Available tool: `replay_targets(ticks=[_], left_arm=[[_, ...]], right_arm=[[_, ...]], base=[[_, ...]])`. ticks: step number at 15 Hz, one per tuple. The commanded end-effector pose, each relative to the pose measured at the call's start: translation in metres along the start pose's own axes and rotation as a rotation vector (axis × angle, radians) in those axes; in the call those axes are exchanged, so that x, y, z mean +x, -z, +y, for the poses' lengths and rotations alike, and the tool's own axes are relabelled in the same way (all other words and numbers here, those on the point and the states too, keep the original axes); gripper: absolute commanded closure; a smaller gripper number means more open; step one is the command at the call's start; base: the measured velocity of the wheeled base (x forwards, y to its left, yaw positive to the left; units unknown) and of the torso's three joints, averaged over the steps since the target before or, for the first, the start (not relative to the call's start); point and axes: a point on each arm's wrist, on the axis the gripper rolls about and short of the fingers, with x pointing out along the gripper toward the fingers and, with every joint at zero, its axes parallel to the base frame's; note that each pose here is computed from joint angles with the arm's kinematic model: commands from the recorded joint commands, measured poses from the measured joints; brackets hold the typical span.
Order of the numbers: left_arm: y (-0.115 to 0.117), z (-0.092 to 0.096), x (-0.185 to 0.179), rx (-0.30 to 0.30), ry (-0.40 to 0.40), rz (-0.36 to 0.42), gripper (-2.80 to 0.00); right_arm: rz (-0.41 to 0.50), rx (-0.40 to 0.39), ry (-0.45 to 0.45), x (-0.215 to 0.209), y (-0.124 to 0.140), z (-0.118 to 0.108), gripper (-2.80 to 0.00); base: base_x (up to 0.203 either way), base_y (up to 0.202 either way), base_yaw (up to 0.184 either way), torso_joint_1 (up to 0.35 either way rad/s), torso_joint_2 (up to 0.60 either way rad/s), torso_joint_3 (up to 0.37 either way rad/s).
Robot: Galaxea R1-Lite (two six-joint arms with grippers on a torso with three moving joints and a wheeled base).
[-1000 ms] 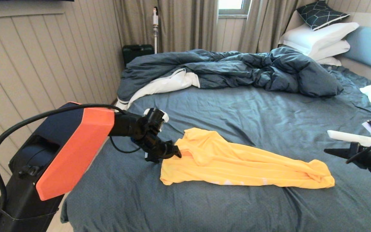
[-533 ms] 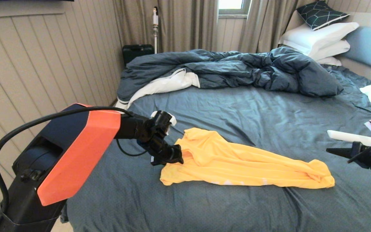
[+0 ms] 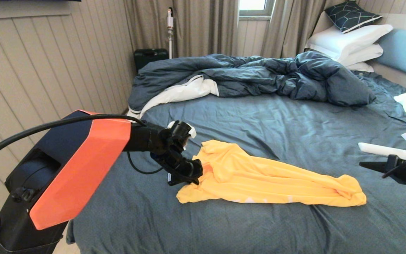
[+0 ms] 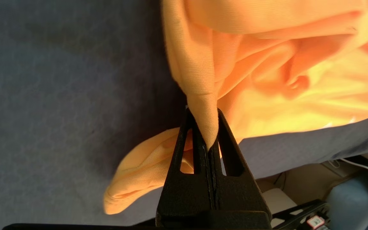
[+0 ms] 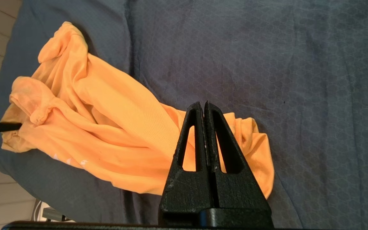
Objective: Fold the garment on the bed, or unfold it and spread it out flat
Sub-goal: Fold the yellow T-shirt
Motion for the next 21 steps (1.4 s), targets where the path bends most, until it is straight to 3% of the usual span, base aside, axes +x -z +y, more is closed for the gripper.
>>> replay_targets(ticks=[1,12,21], left_arm=[[-0.001,0.007,-0.005,-0.02,-0.008,0.001,0.0],[-0.013,0.046,-0.033,-0.112,-0.011,-0.009,0.0],[0.008,0.053,-0.062,-0.094,-0.032,0.017,0.0]], right_arm=[[0.001,0.0,-0.005,0.0,0.001,0.0,0.0],[0.012,0.008,-0.009,0.005,0.004,-0.004,0.0],[0.012,0.003,-0.007,0.004,0.005,-0.004,0.0]], base=[[0.0,0.0,0.0,0.0,0.0,0.0],[0.0,0.0,0.0,0.0,0.0,0.0],[0.0,0.0,0.0,0.0,0.0,0.0]])
